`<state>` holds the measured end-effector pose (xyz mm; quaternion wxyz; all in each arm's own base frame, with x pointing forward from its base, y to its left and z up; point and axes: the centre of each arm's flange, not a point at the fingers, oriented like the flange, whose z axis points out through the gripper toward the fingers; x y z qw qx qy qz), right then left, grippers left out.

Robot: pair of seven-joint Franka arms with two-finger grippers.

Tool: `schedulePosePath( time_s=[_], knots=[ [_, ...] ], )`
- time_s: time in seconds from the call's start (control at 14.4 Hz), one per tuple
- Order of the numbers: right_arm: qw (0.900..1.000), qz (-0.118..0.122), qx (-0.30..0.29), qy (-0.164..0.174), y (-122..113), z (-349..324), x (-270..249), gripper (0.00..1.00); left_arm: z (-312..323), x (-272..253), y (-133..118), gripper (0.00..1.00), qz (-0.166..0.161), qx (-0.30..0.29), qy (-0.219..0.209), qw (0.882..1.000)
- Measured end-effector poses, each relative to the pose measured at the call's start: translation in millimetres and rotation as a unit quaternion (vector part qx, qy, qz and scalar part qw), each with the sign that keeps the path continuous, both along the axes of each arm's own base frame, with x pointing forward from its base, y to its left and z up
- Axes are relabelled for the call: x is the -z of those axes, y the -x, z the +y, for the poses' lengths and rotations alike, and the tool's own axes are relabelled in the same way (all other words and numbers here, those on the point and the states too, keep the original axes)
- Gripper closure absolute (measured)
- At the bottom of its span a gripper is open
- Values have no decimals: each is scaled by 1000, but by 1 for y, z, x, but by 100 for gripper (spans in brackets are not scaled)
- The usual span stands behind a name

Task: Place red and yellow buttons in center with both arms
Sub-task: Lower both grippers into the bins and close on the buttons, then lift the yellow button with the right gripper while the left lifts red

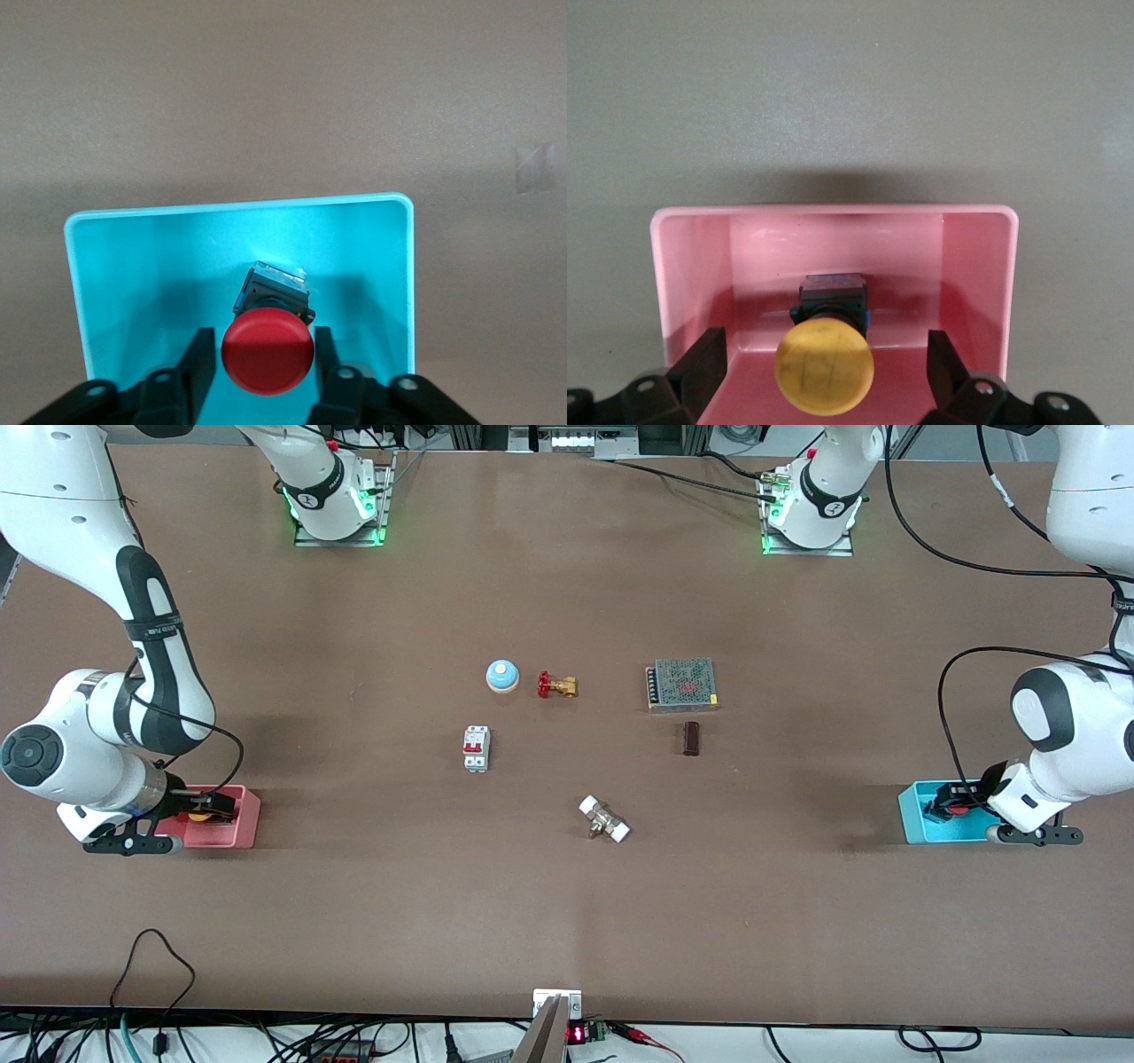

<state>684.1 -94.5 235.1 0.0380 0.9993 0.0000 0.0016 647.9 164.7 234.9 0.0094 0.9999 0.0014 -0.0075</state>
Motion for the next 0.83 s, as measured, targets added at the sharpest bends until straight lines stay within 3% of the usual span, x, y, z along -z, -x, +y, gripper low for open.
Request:
schedulePosePath(
  time_s=[0.28, 0.55, 0.62, 0.83],
  knots=[
    [1000, 0, 0, 0, 0, 0, 0, 12, 1, -12, -3, 59, -4, 0, -1, 1000],
    [1000, 0, -19, 0, -1, -1, -1, 58, 0, -62, -7, 59, -20, 1, -6, 1000],
    [1000, -2, -22, 1, -2, -1, -4, 63, -1, -75, -6, 59, -23, 2, -6, 1000],
    [1000, 0, -29, 1, -9, -1, -17, 63, -13, -107, -6, 59, -34, 11, -7, 999]
  ],
)
